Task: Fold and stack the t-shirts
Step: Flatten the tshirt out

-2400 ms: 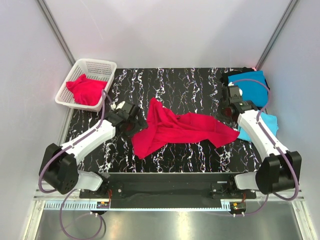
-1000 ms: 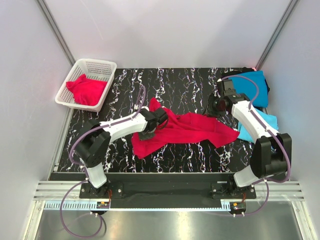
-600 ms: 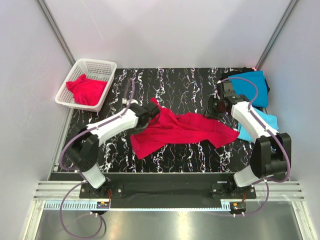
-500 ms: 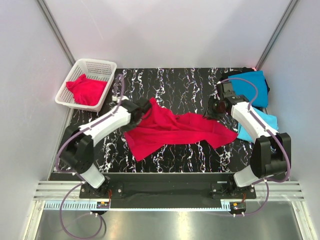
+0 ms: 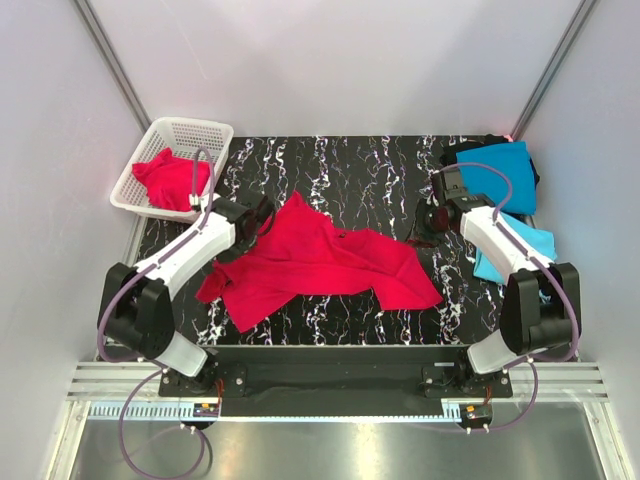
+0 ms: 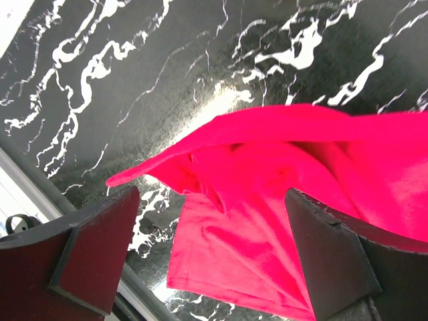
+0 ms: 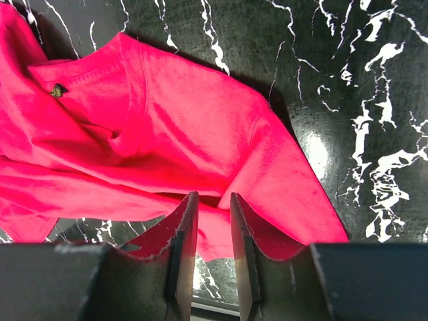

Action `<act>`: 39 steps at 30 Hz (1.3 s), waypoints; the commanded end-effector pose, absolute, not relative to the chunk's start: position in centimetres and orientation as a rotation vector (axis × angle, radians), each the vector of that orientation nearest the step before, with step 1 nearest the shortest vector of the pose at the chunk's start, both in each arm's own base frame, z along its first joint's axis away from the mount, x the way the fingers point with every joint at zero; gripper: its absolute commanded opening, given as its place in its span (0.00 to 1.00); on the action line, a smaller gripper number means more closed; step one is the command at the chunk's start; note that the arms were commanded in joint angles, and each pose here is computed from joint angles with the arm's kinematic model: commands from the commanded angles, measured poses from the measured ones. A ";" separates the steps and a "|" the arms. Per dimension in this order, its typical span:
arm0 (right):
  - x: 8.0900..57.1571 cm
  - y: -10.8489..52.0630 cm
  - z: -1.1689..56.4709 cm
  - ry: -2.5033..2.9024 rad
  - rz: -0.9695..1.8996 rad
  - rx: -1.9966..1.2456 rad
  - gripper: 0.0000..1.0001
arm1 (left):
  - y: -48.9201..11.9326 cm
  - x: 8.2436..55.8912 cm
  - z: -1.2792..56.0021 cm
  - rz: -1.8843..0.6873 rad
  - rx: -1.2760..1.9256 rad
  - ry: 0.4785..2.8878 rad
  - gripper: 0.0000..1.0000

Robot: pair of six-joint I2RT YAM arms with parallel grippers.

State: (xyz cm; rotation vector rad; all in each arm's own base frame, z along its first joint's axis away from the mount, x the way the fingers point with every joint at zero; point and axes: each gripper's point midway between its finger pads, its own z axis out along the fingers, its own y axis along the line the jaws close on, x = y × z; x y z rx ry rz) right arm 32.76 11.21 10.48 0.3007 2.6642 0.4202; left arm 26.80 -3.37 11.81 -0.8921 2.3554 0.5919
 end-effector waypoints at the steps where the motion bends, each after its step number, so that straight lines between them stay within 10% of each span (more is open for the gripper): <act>1: 32.6 12.4 10.0 2.677 0.469 0.230 0.33 | -4.0 26.9 12.1 0.494 -0.898 2.350 0.98; 15: 31.8 20.0 6.1 2.818 0.712 -0.041 0.28 | -12.0 29.6 14.5 -0.137 -0.573 2.413 0.99; 39: 29.1 4.0 0.3 2.904 -0.522 0.481 0.15 | -13.0 29.1 12.9 -0.165 -0.509 2.497 0.99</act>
